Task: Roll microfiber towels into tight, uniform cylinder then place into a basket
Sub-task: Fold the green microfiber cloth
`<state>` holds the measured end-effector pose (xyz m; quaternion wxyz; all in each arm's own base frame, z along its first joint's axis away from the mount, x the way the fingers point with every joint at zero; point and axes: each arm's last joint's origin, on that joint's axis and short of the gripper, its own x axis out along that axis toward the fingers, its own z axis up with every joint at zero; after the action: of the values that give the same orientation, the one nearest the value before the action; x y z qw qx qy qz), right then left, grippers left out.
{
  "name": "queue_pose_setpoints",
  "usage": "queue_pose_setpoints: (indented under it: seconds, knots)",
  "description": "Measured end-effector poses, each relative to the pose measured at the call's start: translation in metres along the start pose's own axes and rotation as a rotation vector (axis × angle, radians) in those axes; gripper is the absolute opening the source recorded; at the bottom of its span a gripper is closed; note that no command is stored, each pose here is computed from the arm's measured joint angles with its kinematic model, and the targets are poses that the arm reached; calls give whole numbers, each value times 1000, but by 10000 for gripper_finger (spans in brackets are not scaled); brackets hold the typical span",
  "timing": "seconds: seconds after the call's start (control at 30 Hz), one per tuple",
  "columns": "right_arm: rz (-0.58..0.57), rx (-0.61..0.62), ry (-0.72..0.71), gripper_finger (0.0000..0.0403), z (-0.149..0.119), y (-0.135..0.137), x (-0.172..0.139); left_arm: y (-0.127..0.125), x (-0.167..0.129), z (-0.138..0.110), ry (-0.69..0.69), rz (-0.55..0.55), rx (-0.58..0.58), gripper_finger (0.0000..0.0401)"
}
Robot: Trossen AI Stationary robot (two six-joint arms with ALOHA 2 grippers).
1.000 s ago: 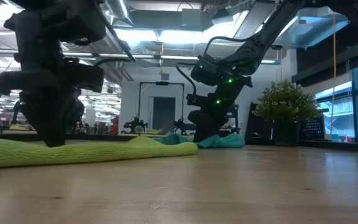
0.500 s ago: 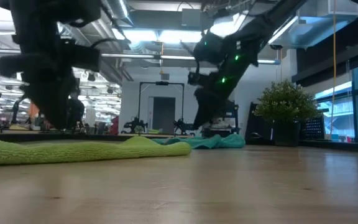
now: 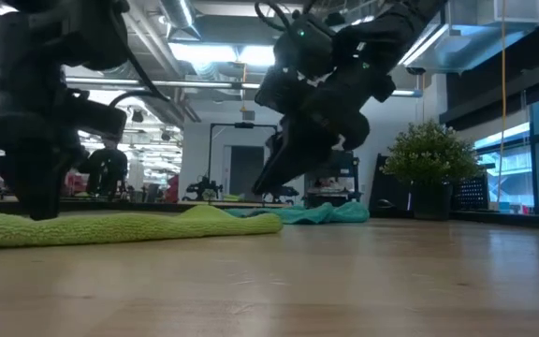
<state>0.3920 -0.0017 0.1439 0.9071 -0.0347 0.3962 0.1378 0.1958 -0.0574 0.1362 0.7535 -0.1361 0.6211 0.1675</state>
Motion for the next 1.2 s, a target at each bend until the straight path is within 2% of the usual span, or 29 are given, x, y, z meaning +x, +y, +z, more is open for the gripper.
queue_pose_setpoints:
  seconds: [0.37, 0.73, 1.13, 1.2]
  knots:
    - [6, 10, 34, 149, -17, -2, 27, -12, -1, -10, -3, -35, -24, 89]
    - [-147, 6, 10, 149, -17, -24, 24, -23, -2, -18, -28, -63, -29, 89]
    - [-204, 31, -56, 149, -16, -48, 17, -41, -5, -10, -148, -215, -21, 89]
    - [-208, 11, -58, 149, -16, -50, 16, -44, -7, -8, -187, -243, 21, 89]
